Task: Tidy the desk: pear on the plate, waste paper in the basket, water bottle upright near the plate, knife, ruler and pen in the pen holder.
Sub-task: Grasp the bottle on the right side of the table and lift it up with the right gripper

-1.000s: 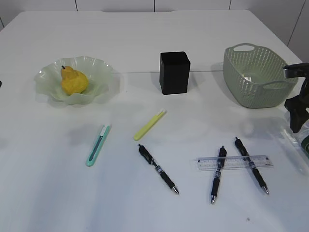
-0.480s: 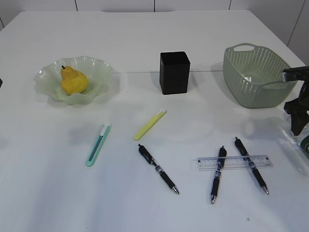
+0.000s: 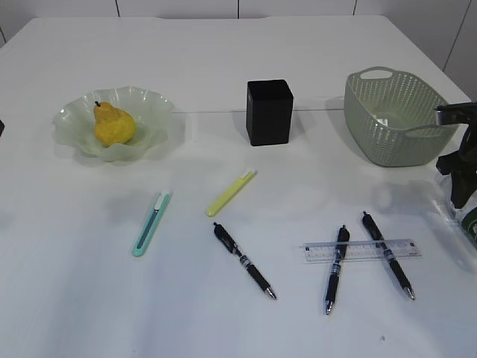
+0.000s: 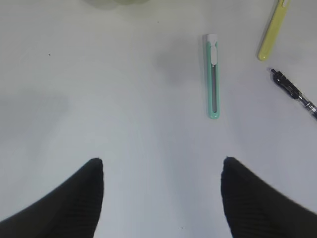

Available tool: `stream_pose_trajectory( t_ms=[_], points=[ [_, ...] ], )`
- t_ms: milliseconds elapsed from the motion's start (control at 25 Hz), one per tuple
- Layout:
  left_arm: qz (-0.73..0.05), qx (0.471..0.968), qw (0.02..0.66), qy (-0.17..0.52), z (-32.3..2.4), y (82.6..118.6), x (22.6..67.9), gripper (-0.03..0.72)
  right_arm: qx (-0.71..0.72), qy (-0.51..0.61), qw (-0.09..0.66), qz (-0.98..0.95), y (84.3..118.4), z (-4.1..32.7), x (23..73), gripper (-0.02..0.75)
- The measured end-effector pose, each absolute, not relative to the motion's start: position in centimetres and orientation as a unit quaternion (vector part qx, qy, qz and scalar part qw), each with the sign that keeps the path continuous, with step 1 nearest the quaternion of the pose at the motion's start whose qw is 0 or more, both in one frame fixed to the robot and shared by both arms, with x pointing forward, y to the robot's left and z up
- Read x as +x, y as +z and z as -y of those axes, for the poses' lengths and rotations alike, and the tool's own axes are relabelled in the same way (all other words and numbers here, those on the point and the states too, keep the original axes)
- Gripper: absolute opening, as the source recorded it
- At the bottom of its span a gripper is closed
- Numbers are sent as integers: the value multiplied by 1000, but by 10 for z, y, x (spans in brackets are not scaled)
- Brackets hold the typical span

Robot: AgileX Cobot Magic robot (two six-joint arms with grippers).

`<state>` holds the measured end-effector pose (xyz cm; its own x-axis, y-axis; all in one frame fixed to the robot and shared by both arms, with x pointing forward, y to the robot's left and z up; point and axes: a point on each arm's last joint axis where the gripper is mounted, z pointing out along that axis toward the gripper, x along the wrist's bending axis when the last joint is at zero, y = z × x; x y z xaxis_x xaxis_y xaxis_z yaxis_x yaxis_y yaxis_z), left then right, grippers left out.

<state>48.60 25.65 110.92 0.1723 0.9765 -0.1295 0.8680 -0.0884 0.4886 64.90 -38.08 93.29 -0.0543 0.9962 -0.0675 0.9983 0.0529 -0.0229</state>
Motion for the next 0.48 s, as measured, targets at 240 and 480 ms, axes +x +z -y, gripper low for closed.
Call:
stream_pose_trajectory(
  t_ms=[240,480],
  points=[
    [-633,729,235,115,-256,1109,486,527,688,-30,16,-725,933,380,649,337],
    [-633,729,235,115,-256,1109,486,527,688,-30,16,-725,933,380,649,335]
  ],
)
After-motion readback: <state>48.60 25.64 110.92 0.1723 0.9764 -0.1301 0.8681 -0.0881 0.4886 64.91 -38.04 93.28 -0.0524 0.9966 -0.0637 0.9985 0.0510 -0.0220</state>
